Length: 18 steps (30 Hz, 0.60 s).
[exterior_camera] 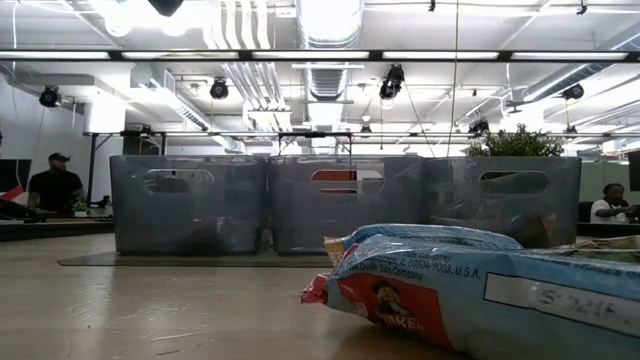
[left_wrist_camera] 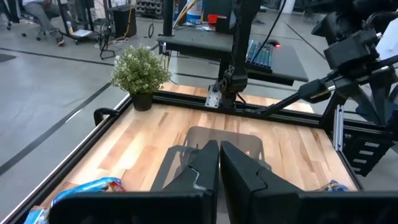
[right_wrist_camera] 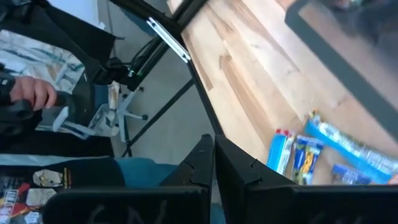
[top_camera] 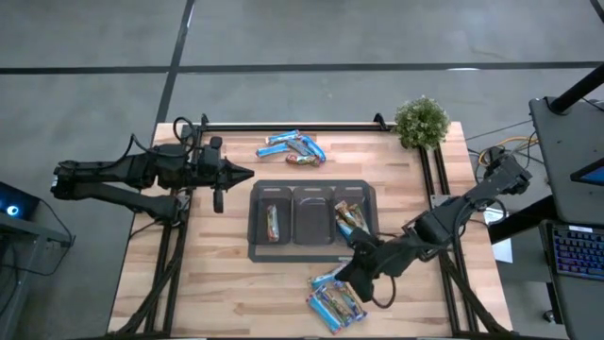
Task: Pick and place Granola Bars by type
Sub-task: Put the blue granola bar into the middle black bin
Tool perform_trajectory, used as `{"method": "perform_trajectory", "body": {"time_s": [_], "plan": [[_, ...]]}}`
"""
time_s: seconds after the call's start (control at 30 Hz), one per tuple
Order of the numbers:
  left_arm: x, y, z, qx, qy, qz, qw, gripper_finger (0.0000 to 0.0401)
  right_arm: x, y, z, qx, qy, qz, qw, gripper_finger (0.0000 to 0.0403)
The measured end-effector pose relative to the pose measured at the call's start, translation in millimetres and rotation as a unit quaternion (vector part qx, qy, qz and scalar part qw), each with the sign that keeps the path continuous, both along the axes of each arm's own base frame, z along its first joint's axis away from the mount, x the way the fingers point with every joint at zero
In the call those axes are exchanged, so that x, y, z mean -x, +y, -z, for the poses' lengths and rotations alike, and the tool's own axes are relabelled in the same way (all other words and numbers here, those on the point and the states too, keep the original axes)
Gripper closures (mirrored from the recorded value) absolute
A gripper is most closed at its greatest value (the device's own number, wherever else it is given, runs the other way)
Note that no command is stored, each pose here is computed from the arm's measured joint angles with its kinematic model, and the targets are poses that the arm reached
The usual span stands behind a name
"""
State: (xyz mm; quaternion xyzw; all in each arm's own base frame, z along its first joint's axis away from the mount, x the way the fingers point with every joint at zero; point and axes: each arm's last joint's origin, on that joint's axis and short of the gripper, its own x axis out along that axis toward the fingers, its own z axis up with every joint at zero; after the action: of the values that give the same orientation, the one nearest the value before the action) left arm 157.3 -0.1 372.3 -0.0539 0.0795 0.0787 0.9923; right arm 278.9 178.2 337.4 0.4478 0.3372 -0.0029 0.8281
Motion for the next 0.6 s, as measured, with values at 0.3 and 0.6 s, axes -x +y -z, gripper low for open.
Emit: {"method": "perform_trajectory", "body": {"time_s": [0.3,0.6], "plan": [[0.1,0.0,0.7,0.001,0.004,0.000,1.000,0.0401,-0.7,15.6,13.7,-0.047,0.045,0.023,0.998,0.0394],[0.1,0.0,0.7,0.003,0.003,-0.001,1.000,0.0401,1.0,27.1,24.5,-0.073,0.078,0.027,0.994,0.0394]]}}
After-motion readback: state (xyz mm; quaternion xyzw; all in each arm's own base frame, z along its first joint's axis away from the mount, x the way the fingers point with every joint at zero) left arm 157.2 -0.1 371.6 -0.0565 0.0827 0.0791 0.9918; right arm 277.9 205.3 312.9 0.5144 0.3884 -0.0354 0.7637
